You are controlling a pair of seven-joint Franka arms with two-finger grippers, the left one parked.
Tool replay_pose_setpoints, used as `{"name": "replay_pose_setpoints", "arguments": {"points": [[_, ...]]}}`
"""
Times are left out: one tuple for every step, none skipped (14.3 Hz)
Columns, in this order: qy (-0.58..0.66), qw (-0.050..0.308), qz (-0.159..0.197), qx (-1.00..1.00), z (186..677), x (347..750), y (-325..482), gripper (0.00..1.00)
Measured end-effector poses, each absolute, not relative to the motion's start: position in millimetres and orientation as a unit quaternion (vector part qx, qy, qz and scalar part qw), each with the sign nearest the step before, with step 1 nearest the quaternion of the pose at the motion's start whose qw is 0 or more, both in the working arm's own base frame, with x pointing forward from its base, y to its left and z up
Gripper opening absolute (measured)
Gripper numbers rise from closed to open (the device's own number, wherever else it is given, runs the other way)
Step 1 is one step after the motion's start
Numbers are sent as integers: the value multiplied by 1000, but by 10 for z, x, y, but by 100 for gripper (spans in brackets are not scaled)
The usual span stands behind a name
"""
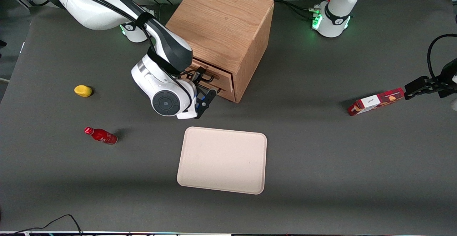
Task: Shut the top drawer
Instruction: 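Push the drawer front with the right gripper into the cabinet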
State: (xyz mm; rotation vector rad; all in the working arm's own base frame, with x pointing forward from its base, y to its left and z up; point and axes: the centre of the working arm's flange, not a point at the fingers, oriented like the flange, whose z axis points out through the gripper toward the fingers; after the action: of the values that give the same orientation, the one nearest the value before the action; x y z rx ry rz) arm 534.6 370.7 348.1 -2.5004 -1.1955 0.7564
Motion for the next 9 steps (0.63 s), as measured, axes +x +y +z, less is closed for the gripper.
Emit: {"name": "replay_pose_setpoints", "arguments": {"points": [[-411, 133, 262, -863, 3478, 5331, 3717, 100], [-410, 132, 264, -863, 3474, 5313, 3730, 100], [-410, 132, 264, -863, 3474, 5300, 3737, 100], [-409, 131, 265, -863, 3477, 5291, 3744, 100], [-408, 131, 264, -864, 3479, 5289, 3745, 100], [-408, 130, 264, -864, 3480, 5288, 3744, 100], [-407, 130, 265, -864, 3479, 5287, 3743, 100], [-407, 130, 265, -865, 3479, 5286, 3743, 100], [-407, 130, 265, -865, 3480, 5286, 3743, 100]]}}
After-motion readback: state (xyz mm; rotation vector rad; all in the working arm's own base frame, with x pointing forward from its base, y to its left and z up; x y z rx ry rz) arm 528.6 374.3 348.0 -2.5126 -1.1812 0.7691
